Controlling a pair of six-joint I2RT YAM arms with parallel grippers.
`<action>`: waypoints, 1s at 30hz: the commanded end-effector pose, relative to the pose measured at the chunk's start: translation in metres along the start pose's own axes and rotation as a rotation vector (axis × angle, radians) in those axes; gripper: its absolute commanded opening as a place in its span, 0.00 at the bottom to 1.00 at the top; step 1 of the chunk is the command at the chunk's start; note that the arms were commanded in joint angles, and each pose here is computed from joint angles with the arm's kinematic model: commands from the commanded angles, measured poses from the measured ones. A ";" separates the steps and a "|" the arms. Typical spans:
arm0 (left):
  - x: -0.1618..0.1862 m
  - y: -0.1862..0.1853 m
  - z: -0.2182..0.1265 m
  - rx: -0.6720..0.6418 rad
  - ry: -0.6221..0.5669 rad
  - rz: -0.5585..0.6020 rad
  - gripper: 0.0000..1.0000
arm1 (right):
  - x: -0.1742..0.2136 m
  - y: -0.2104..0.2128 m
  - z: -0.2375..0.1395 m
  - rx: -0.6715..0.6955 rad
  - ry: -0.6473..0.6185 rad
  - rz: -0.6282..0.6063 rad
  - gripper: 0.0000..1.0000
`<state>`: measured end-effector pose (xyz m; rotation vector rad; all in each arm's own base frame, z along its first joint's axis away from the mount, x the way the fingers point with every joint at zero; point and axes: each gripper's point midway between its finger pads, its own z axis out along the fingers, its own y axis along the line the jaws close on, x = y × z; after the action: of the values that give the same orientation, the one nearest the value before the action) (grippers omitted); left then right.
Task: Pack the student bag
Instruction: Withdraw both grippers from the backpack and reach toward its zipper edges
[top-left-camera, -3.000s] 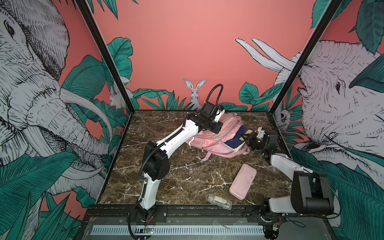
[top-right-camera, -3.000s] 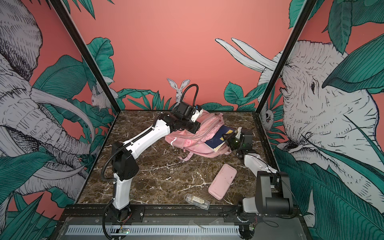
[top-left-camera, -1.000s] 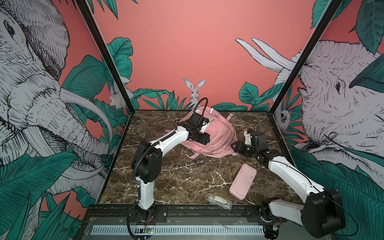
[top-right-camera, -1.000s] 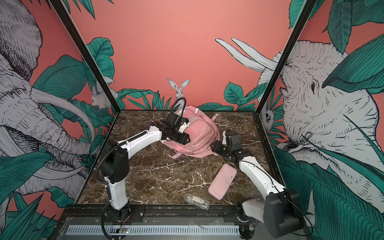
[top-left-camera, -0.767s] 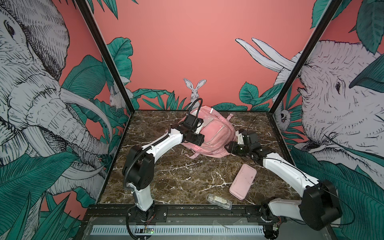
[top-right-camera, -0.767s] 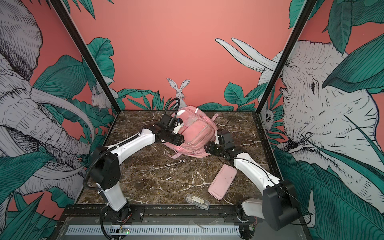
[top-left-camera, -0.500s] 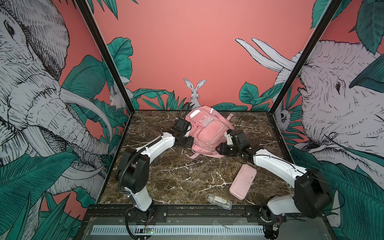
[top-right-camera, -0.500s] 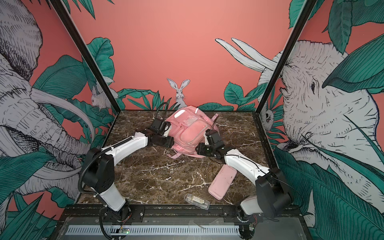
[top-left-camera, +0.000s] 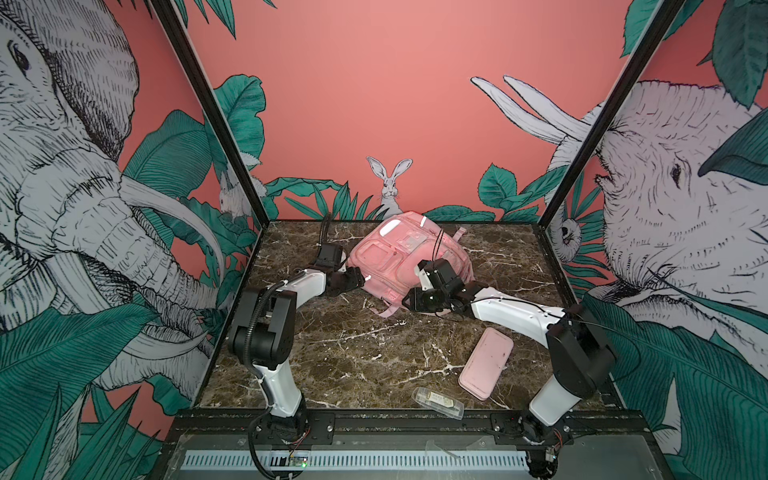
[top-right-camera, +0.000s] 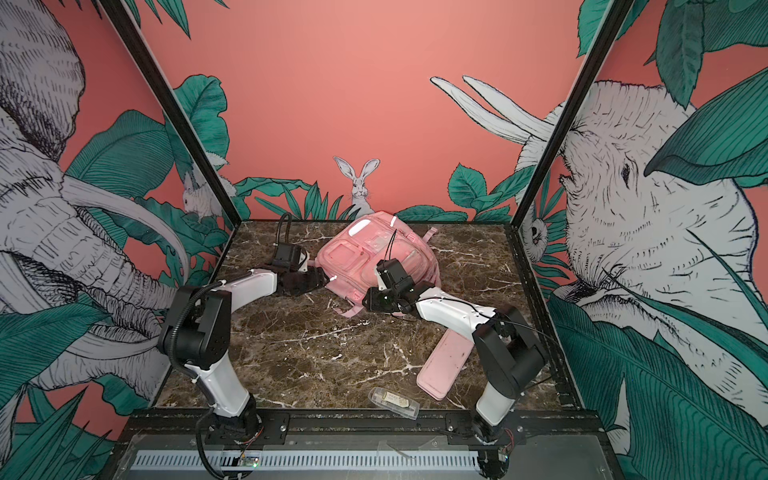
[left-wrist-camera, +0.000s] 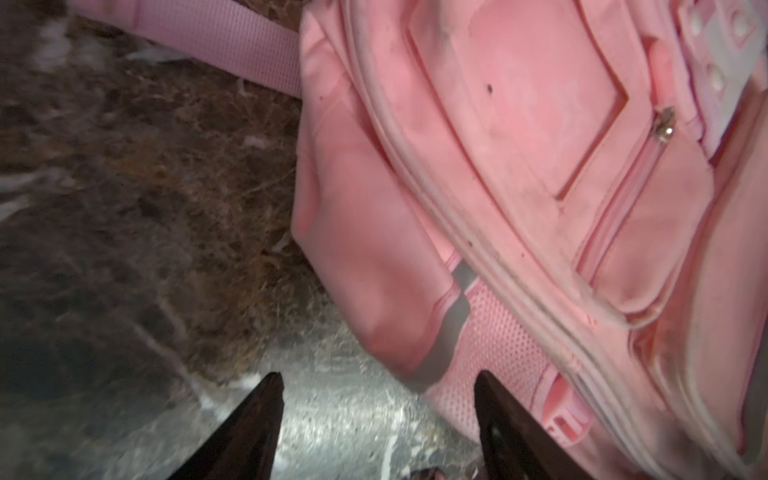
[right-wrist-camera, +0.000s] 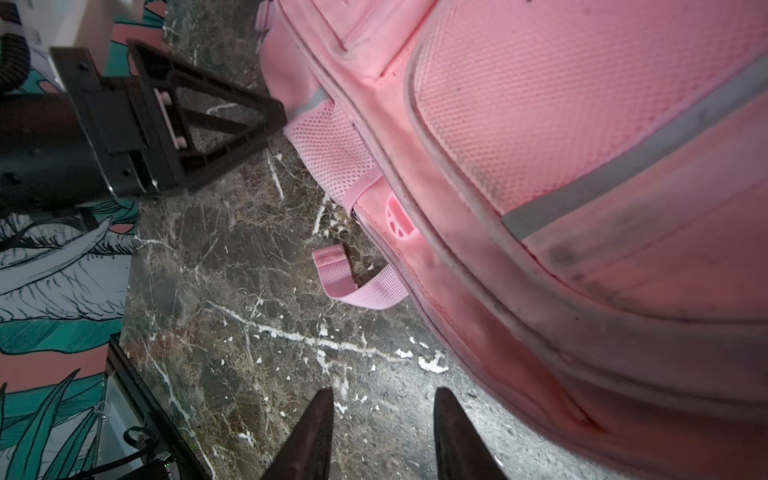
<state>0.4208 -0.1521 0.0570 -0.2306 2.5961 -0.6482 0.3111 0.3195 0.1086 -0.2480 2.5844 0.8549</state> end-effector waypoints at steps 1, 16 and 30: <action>-0.018 -0.019 0.010 0.122 -0.031 -0.055 0.74 | -0.001 0.002 0.005 0.000 0.006 -0.002 0.37; 0.009 -0.026 0.013 0.223 0.020 -0.132 0.14 | -0.012 -0.095 -0.008 0.245 0.027 0.049 0.32; 0.055 -0.052 0.001 0.268 0.051 -0.148 0.29 | -0.016 -0.027 -0.035 0.136 -0.001 -0.162 0.37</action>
<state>0.3758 -0.2075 0.0432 -0.3240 2.5643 -1.0215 0.3403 0.2566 0.1091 -0.2901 2.6056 0.6010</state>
